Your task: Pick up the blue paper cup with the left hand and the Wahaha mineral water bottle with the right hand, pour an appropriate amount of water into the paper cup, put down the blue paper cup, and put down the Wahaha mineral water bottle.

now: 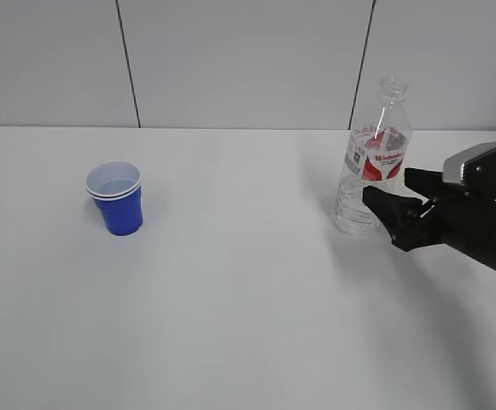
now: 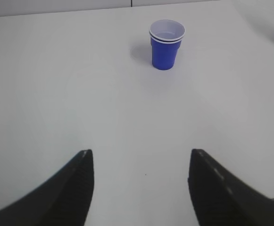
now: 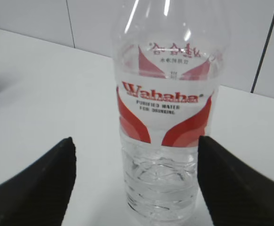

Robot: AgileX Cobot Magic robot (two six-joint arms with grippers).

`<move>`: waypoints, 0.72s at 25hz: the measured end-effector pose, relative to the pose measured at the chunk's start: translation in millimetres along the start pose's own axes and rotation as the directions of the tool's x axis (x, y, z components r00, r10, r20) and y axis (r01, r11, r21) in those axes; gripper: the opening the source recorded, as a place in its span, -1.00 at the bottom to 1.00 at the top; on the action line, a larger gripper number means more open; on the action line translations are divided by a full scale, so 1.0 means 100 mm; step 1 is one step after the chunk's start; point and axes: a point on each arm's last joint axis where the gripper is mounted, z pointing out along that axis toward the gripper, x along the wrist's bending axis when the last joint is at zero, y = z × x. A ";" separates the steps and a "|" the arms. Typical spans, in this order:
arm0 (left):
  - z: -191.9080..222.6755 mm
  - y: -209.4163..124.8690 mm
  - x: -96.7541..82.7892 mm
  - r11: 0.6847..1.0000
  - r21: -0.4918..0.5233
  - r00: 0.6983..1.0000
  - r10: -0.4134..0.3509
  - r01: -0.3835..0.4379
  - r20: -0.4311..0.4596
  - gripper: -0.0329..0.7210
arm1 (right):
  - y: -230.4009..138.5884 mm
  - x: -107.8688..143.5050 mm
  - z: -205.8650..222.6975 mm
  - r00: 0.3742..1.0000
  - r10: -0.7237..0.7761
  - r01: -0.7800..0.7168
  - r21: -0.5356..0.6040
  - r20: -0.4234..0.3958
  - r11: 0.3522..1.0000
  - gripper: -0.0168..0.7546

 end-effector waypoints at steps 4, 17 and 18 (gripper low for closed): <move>0.00 0.00 0.00 1.000 0.000 1.000 0.000 0.000 0.000 0.35 | 0.11 0.07 -0.16 1.000 -0.006 0.007 -0.014 0.005 1.000 0.59; 0.00 0.00 0.00 1.000 0.000 1.000 0.000 0.000 0.000 0.35 | 0.58 0.27 -0.73 0.998 0.043 -0.043 0.017 0.037 0.999 0.58; 0.00 0.00 0.00 1.000 0.000 1.000 0.000 0.000 0.000 0.35 | 0.66 0.27 -0.78 0.998 0.034 -0.034 0.009 0.050 0.999 0.58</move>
